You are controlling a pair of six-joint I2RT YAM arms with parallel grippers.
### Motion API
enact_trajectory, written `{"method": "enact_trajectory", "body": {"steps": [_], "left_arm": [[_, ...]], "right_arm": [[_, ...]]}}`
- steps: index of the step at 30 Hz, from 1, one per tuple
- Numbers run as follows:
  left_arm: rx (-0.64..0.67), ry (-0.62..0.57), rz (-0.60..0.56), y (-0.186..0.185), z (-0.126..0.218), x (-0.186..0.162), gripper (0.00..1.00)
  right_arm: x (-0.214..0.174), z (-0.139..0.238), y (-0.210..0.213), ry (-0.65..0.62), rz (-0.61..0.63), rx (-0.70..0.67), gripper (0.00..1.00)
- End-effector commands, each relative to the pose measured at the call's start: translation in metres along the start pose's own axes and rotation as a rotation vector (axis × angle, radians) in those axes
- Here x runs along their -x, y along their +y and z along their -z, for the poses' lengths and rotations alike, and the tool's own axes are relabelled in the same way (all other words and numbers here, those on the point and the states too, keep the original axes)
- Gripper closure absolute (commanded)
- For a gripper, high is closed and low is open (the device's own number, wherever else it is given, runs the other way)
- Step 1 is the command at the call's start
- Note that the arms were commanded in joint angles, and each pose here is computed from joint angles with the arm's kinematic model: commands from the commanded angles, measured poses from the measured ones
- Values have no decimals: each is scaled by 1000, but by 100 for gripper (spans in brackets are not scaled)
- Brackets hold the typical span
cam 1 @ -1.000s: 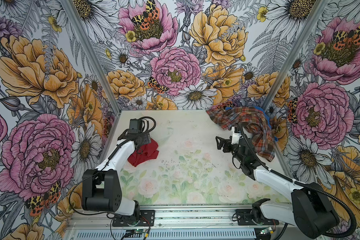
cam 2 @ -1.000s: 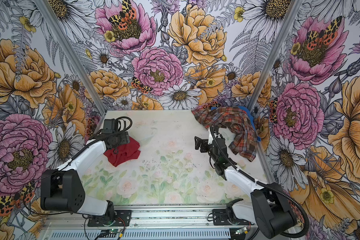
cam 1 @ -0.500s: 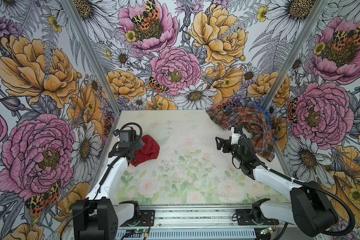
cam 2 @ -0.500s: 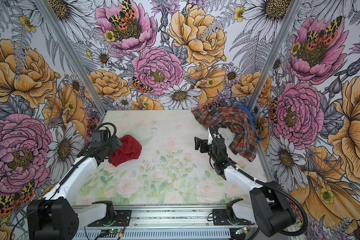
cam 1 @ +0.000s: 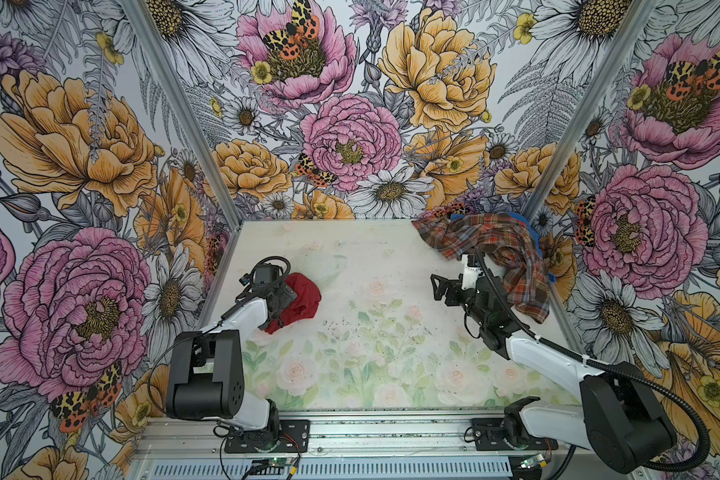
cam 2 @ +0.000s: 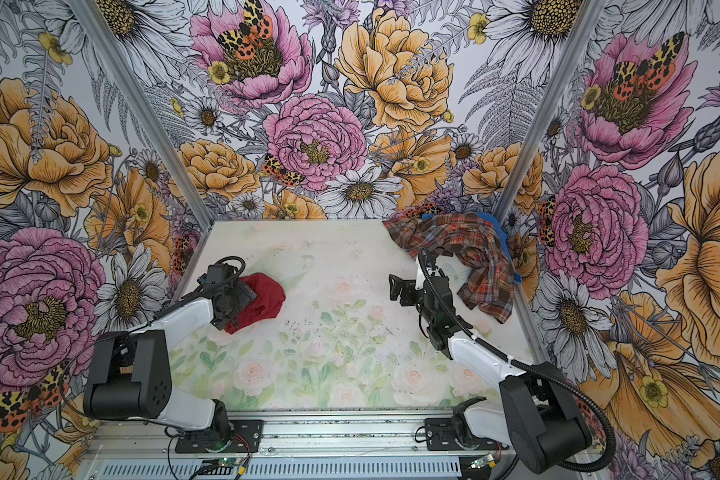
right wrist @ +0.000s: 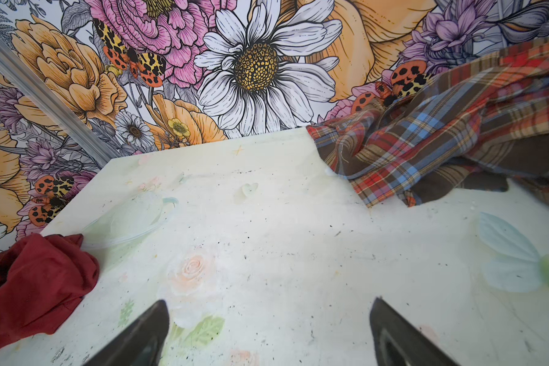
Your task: Pick out a specific cloth from the pile
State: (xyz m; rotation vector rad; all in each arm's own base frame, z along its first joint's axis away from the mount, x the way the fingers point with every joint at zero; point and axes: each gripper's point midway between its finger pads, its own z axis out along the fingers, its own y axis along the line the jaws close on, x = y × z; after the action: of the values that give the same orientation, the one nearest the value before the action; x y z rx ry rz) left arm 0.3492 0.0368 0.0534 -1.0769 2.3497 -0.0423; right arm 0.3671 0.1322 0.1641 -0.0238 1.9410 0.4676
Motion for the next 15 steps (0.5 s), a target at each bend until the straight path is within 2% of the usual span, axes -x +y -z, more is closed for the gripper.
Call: {"method": "enact_trajectory", "body": {"steps": [1,7,8,13,15], "left_arm": [[28,-32,11,-5,-10,6,1],[53,-7,-32,-14,-26,1,3],[54,1,-41,-14,-27,0,7],[77,56,-120,-11,-32,-4,41],[47,86,-140,-16,-32,-8,54]], "right_arm": [[18,1,9,-38,3,27,1],[19,1,9,-39,5,24,1],[18,1,8,-38,5,22,2],[18,1,8,-38,5,20,1],[18,1,9,-36,4,27,1]]}}
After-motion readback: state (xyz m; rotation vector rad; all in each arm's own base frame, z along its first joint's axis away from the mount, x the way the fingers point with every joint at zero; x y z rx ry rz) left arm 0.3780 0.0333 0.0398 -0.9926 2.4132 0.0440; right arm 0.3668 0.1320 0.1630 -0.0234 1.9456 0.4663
